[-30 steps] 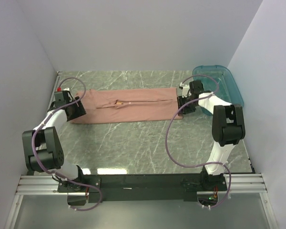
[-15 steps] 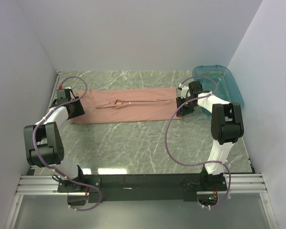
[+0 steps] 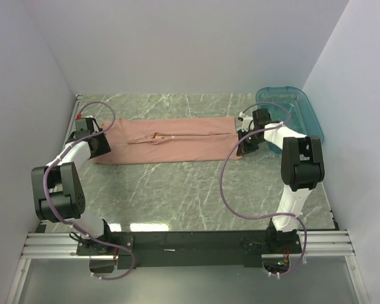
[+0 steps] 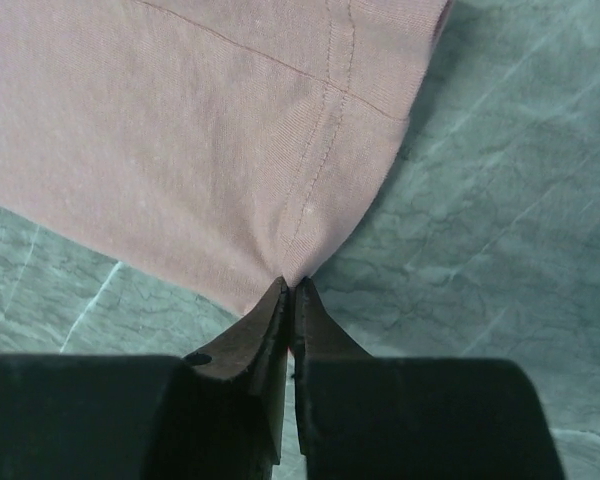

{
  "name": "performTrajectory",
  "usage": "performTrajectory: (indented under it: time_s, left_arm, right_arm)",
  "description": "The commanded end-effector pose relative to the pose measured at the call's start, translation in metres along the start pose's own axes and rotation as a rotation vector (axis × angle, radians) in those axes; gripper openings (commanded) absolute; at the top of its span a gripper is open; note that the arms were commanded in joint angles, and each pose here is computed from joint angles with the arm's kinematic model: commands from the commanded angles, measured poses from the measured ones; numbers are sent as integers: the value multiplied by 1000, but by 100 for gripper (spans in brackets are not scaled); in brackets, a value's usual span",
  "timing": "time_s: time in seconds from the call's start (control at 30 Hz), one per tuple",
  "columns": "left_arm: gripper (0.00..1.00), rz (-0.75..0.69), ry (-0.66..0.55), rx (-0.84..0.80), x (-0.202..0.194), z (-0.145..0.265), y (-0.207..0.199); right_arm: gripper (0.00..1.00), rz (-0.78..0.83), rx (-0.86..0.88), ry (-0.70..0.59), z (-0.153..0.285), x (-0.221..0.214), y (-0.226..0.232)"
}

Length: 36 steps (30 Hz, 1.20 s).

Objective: Fold and stack the t-shirts
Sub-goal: Fold the tshirt

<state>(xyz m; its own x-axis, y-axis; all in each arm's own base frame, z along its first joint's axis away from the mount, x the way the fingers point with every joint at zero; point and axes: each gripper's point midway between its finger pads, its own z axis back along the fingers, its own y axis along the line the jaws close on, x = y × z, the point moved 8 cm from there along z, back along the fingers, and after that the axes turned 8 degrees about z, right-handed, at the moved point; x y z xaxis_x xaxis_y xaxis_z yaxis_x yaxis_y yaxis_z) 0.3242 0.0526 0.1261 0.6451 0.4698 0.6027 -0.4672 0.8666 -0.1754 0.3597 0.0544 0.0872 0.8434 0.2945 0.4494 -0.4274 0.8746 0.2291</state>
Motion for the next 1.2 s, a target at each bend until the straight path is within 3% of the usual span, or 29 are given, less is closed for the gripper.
performTrajectory:
  time_s: [0.0,0.27,0.63,0.9,0.97,1.07,1.1,1.17]
  left_arm:
    - [54,12,-35,3,7,9,-2]
    - [49,18,-33,-28,6,18,-5]
    - [59,-7,-173,-94,11,62,-12]
    - [59,-26,-166,-217,10,71,-29]
    - [58,-1,-158,-295,11,76,-38]
    - [57,70,-101,-428,10,77,-55]
    - [56,91,-85,-441,10,76,-59]
    - [54,161,-43,-484,11,69,-70]
  right_arm:
    - [1,6,3,-7,16,-3,-1]
    - [0,53,30,52,24,-24,4]
    - [0,86,34,115,35,-47,2]
    - [1,123,19,131,50,-55,-2]
    - [5,153,11,121,58,-55,-5]
    - [28,210,10,86,75,-49,0]
    - [39,219,18,73,80,-47,2]
    - [47,247,17,30,90,-36,6]
